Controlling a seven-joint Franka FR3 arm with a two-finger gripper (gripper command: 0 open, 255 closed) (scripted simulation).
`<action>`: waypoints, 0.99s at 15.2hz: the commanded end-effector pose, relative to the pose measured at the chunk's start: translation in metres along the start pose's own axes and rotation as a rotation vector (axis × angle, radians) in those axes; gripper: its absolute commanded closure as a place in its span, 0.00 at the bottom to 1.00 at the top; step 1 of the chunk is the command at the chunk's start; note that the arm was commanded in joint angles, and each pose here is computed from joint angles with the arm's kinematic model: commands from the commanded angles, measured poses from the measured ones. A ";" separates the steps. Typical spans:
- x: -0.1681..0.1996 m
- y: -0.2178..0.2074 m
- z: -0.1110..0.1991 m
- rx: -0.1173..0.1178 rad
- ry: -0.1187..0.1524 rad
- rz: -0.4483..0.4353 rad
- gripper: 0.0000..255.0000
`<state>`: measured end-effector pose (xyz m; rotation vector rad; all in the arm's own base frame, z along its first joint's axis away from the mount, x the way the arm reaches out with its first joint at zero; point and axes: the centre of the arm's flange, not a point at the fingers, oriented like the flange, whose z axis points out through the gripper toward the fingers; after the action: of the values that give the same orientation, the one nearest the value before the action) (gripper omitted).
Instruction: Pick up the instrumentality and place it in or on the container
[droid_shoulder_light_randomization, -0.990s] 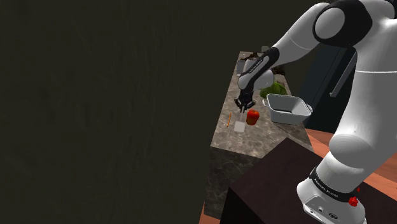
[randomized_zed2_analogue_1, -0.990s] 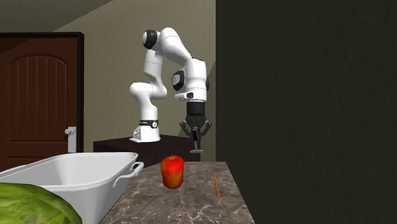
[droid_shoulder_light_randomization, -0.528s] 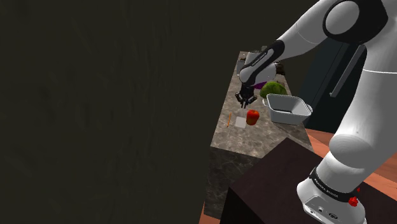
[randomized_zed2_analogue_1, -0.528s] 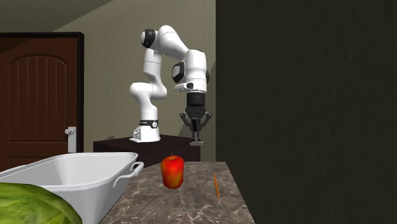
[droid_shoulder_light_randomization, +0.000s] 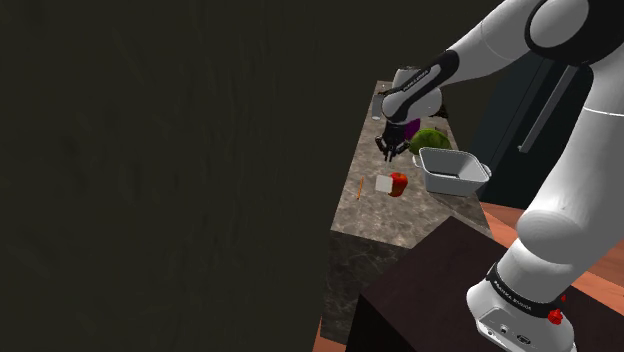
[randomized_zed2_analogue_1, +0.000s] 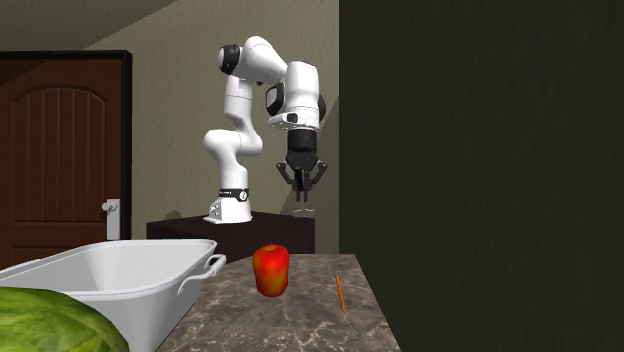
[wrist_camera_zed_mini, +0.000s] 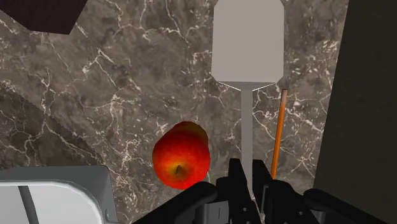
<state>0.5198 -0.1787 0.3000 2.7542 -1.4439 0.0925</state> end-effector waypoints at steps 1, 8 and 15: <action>0.014 0.018 0.002 0.000 0.000 -0.001 1.00; 0.070 0.091 0.002 0.000 0.000 -0.001 1.00; 0.126 0.165 0.002 0.000 0.000 -0.001 1.00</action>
<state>0.4608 -0.3628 0.3067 2.7537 -1.4452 0.0922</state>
